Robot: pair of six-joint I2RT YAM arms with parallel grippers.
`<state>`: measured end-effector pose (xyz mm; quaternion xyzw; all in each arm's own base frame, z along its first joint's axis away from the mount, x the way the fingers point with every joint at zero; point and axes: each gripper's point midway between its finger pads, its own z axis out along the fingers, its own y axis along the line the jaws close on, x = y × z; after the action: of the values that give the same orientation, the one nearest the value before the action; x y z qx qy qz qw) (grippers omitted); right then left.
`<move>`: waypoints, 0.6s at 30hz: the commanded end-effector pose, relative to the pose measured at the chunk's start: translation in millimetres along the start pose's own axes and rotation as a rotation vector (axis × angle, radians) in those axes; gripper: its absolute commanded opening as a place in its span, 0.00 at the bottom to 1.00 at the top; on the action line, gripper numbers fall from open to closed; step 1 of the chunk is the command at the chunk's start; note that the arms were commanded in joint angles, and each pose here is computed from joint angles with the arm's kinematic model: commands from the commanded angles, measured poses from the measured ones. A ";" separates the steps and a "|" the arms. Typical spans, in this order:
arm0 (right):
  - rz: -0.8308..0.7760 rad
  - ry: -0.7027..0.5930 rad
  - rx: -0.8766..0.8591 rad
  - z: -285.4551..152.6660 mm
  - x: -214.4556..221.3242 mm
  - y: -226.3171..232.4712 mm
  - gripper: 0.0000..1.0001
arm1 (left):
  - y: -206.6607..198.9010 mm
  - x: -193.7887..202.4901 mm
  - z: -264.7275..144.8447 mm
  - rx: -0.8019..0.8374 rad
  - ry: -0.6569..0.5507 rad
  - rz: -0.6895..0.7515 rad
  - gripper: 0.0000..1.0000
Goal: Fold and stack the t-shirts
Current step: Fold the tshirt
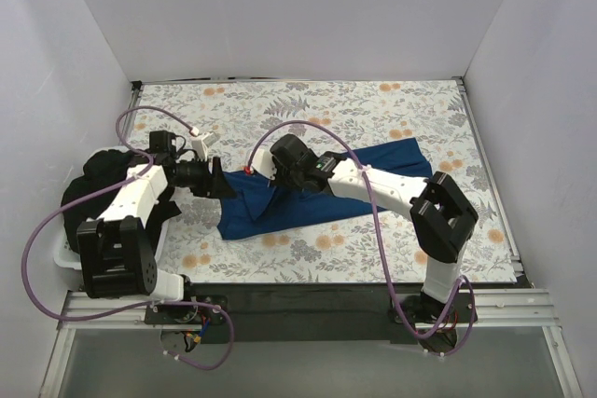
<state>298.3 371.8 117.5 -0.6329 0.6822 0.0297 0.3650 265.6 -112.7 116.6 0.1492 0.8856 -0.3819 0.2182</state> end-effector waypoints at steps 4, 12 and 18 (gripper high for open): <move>0.114 -0.050 0.002 6.0 -9.9 -18.0 0.01 | -8.0 -8.1 -9.5 0.040 -0.119 0.270 0.49; 0.186 -0.020 -0.005 18.3 11.0 -29.1 0.01 | 2.9 -1.1 -6.9 -0.015 -0.109 0.355 0.48; 0.188 -0.007 0.004 15.9 27.1 -31.0 0.01 | 8.3 -1.6 1.1 -0.052 -0.076 0.379 0.45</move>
<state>332.3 346.8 92.5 -0.5729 0.7431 0.0510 0.3420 263.5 -107.6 111.3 0.2696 0.8483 -0.3359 0.3081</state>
